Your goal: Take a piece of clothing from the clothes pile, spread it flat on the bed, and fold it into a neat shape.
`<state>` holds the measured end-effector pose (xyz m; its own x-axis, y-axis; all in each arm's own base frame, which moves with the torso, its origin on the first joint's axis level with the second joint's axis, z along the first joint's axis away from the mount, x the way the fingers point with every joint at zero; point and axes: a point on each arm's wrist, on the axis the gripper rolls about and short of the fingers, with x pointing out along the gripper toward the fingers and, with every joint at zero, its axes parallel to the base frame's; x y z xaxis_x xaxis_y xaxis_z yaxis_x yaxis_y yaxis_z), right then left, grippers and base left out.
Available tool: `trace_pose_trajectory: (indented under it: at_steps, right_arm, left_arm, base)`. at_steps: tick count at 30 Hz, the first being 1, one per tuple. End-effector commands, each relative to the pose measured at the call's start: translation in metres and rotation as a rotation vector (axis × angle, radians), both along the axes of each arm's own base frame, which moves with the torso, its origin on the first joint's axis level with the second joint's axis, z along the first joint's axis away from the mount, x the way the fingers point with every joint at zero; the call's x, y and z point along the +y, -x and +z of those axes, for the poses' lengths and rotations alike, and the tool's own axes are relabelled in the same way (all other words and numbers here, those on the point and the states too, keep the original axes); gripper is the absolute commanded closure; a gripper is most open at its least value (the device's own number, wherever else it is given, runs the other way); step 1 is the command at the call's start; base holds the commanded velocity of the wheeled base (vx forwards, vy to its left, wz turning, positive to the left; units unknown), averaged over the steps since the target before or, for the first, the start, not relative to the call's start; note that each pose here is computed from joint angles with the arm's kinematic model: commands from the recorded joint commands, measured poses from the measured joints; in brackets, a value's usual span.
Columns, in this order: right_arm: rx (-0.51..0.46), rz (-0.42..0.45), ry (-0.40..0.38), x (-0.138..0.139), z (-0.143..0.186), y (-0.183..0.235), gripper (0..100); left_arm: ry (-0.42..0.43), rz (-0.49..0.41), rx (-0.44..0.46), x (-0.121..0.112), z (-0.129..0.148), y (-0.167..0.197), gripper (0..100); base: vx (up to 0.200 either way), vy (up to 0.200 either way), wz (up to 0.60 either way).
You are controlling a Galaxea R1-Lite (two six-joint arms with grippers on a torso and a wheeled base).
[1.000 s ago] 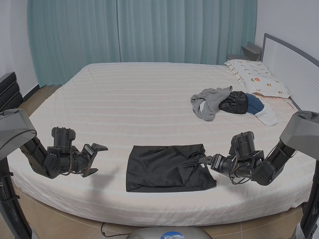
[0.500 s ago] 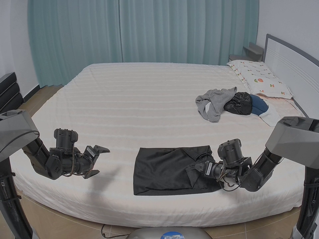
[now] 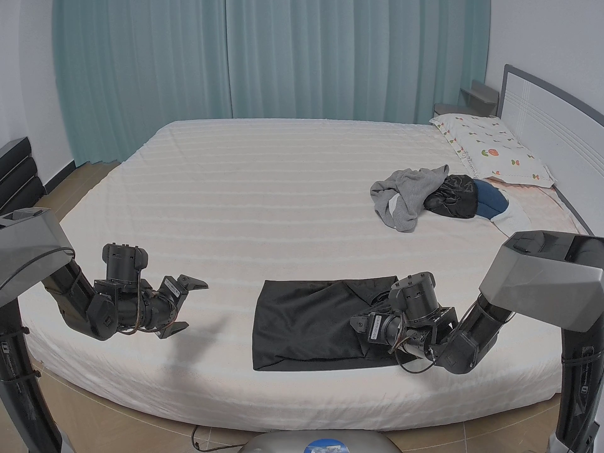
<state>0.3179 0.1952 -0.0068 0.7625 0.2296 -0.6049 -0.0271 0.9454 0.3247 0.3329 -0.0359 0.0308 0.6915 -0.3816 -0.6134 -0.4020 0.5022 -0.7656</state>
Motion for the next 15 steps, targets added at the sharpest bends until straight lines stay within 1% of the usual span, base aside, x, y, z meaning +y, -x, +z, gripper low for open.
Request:
trace_pose_trajectory:
  at_steps: [1, 3, 8, 10, 15]
  right_arm:
    - [0.011, 0.005, 0.009, 0.001, -0.006, 0.000, 0]
    - [0.017, 0.007, 0.015, 0.001, -0.007, 0.001, 0]
    - [0.031, -0.006, 0.056, -0.012, -0.010, -0.001, 0]
    - [0.026, -0.034, 0.079, -0.020, -0.010, -0.004, 0]
    - [0.029, -0.082, 0.087, -0.037, -0.006, -0.008, 0]
  left_arm:
    - [0.000, 0.000, 0.003, 0.000, -0.001, 0.000, 0]
    - [0.000, 0.000, 0.003, 0.000, -0.001, 0.000, 0]
    - [0.000, 0.000, 0.003, 0.000, -0.001, 0.000, 0]
    - [0.000, 0.000, 0.004, 0.000, -0.001, 0.000, 0]
    - [0.000, 0.000, 0.006, 0.000, -0.001, 0.001, 0]
  base:
    - [0.000, 0.000, 0.00]
    - [0.000, 0.000, 0.00]
    - [0.000, 0.000, 0.00]
    - [0.000, 0.000, 0.00]
    - [0.000, 0.000, 0.00]
